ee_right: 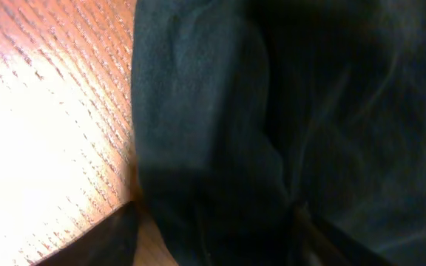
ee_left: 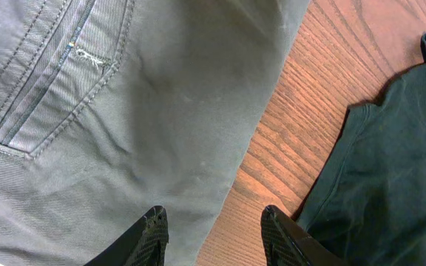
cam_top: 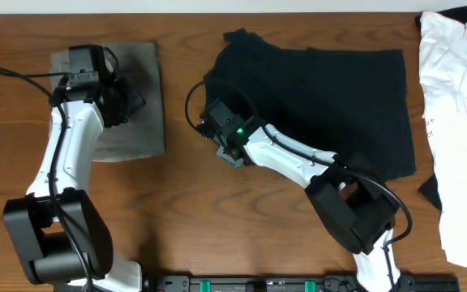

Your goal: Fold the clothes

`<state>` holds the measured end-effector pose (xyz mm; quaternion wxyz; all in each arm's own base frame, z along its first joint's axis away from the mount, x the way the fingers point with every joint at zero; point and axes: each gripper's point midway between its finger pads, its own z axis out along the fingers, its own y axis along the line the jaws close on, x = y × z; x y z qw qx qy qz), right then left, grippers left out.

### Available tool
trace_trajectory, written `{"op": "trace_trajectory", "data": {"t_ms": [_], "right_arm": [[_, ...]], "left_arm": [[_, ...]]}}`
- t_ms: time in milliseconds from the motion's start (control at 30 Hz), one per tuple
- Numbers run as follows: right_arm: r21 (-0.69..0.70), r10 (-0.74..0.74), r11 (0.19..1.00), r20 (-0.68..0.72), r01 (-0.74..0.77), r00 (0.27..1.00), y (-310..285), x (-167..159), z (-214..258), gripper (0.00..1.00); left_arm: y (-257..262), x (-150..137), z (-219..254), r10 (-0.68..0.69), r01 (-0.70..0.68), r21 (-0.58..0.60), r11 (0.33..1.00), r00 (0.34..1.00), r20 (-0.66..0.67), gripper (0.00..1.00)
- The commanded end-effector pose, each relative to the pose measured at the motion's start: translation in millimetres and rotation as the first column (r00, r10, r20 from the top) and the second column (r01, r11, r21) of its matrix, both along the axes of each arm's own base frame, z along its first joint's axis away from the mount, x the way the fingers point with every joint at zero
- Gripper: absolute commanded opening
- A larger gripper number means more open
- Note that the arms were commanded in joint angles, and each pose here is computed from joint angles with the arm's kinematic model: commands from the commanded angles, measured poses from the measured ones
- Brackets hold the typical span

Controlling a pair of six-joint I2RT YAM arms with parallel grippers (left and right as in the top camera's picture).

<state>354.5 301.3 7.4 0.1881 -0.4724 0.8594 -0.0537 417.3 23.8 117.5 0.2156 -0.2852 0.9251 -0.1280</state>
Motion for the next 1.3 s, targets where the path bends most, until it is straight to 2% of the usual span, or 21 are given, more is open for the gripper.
{"op": "trace_trajectory", "data": {"t_ms": [0,133,267,300,667,933,1067,1167,1267], "right_arm": [[-0.018,0.012,1.0,-0.009,-0.012,1.0,2.8,-4.1,-7.9,0.5],[-0.018,0.012,1.0,-0.009,-0.012,1.0,2.8,-4.1,-7.8,0.36],[-0.014,0.011,1.0,0.001,-0.011,1.0,4.1,-1.9,-6.2,0.05],[-0.01,0.011,1.0,0.005,-0.011,1.0,5.3,-0.8,-4.6,0.01],[0.054,-0.031,0.998,0.066,0.027,0.997,20.1,26.9,33.9,0.01],[0.073,-0.117,0.991,0.068,0.112,0.991,-6.0,52.1,38.3,0.01],[0.086,-0.158,0.985,0.066,0.152,0.985,-21.0,64.6,38.7,0.04],[0.126,-0.195,0.974,0.055,0.187,0.979,-27.2,73.5,39.6,0.11],[0.175,-0.198,0.966,0.024,0.191,0.98,-28.6,78.8,39.0,0.23]], "left_arm": [[1.2,0.1,5.3,0.008,-0.008,0.007,1.0,1.0,0.011,0.44],[1.2,0.0,5.1,0.008,-0.008,0.007,1.0,1.0,0.01,0.44],[1.2,0.1,5.3,0.008,-0.008,0.007,1.0,1.0,0.011,0.44],[1.2,0.1,5.3,0.008,-0.008,0.007,1.0,1.0,0.011,0.44],[0.8,-2.1,4.1,0.007,-0.007,0.005,1.0,1.0,0.001,0.44],[0.9,-2.4,3.9,0.008,-0.008,0.005,1.0,1.0,-0.001,0.44],[0.9,-2.3,4.0,0.007,-0.007,0.006,1.0,1.0,0.0,0.44],[0.9,-2.3,4.0,0.007,-0.007,0.006,1.0,1.0,0.0,0.44],[0.8,-2.4,4.0,0.006,-0.006,0.006,1.0,1.0,-0.001,0.44]]}}
